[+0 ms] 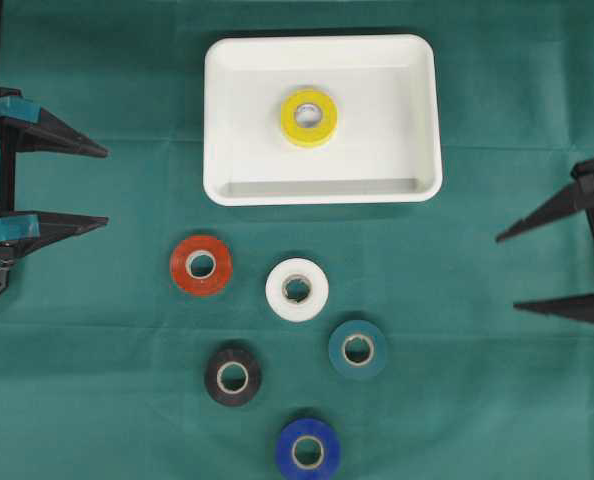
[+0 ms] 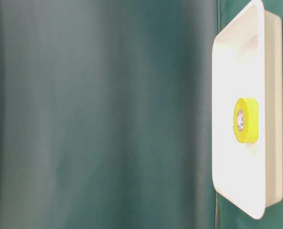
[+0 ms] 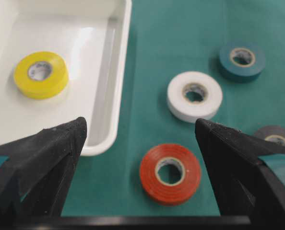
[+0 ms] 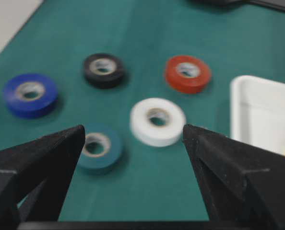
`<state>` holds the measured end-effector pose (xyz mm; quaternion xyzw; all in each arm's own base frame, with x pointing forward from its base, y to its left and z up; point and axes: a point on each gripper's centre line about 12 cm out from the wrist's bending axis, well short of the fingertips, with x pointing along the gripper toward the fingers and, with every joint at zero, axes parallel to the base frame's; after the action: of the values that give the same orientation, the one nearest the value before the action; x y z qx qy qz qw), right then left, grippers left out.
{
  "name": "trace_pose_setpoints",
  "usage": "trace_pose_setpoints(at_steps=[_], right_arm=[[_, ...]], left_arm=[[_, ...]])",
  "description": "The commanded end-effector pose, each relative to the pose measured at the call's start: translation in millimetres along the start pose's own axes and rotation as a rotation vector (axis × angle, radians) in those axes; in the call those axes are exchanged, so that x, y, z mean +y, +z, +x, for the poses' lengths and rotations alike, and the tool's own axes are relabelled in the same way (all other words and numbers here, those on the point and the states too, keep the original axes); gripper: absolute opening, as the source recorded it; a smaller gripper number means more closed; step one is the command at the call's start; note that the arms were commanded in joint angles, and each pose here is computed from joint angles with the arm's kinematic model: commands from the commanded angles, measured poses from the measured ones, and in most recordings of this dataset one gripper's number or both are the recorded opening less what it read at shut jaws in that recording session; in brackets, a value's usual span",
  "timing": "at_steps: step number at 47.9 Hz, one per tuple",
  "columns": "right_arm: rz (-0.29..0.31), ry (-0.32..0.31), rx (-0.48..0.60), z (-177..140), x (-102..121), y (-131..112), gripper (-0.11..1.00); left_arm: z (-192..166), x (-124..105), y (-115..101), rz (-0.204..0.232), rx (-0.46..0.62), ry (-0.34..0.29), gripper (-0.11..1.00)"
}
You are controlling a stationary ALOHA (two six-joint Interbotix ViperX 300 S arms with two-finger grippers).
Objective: Pick up the tape from a random location and place it into the white case.
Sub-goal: 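Move the right gripper toward the teal tape roll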
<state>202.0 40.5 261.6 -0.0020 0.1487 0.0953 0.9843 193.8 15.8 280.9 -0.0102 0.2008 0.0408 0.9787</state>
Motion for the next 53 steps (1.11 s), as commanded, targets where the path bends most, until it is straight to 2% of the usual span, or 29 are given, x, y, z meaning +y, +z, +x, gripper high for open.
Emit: trace_pose_setpoints(at_steps=[1, 12, 33, 53], right_arm=[[-0.007, 0.039, -0.011, 0, 9, 6, 0.91], [-0.024, 0.092, 0.006, 2, 20, 3, 0.91], [-0.026, 0.097, 0.015, 10, 22, 4, 0.91], [-0.034, 0.108, 0.047, 50, 30, 12, 0.91]], left_arm=[[0, -1, 5, -0.003, -0.015, -0.004, 0.98], [0, -1, 5, -0.003, -0.015, -0.004, 0.98], [0, -1, 5, -0.005, -0.015, -0.005, 0.98], [0, -1, 5, -0.005, -0.014, -0.005, 0.98]])
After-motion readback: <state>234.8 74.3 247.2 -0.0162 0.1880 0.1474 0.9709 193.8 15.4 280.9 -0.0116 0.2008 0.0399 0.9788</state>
